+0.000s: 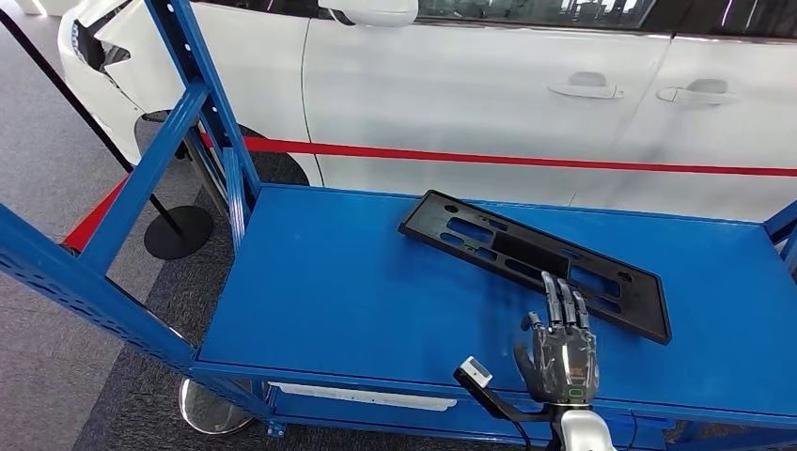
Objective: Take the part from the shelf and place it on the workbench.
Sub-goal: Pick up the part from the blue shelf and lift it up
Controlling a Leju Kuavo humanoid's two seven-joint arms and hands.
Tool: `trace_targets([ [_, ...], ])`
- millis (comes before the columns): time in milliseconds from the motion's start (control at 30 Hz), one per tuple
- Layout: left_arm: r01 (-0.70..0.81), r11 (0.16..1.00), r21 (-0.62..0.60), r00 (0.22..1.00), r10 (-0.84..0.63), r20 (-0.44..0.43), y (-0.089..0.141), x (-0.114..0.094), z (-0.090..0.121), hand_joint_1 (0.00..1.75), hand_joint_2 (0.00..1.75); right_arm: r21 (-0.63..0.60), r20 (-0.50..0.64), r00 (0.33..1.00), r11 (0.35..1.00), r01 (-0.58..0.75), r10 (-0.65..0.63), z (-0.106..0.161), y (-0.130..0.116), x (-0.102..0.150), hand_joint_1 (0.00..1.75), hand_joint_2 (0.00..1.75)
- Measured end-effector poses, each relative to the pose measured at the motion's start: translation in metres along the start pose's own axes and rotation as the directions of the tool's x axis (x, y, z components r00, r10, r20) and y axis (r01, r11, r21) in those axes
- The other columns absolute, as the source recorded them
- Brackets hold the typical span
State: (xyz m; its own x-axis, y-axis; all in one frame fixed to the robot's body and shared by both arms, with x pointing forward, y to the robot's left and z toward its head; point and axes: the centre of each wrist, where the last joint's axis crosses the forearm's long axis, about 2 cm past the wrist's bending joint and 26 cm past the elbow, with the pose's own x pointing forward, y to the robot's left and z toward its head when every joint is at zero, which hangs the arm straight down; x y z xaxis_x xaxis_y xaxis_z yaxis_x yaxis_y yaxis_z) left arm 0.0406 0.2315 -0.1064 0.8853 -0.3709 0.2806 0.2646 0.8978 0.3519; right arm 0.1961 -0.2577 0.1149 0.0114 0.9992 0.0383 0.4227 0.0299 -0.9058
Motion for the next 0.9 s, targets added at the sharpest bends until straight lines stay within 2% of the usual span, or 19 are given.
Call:
trace_targets([
  [333,0.007,1.0,-0.002,1.0,-0.007,0.004,0.0,0.001,0.0,0.0,0.0,0.022,0.061,0.998,1.0,-0.011,0.01,-0.005,0.011,0.009,0.0,1.75],
  [467,0.032,0.999,-0.009,0.999,-0.032,0.018,0.0,0.003,-0.001,0.0,0.0,0.041,0.055,0.998,0.999,-0.018,0.015,-0.014,0.022,0.025,0.0,1.75],
  [600,0.056,0.998,-0.018,0.998,-0.055,0.027,-0.001,0.005,0.0,0.0,0.0,0.044,0.106,0.994,0.999,-0.028,0.023,-0.024,0.033,0.043,0.0,1.75],
  [900,0.071,0.997,-0.022,0.997,-0.07,0.015,-0.002,0.005,0.0,0.0,0.0,0.024,0.184,0.983,0.999,-0.029,0.024,-0.031,0.042,0.059,0.0,1.75],
])
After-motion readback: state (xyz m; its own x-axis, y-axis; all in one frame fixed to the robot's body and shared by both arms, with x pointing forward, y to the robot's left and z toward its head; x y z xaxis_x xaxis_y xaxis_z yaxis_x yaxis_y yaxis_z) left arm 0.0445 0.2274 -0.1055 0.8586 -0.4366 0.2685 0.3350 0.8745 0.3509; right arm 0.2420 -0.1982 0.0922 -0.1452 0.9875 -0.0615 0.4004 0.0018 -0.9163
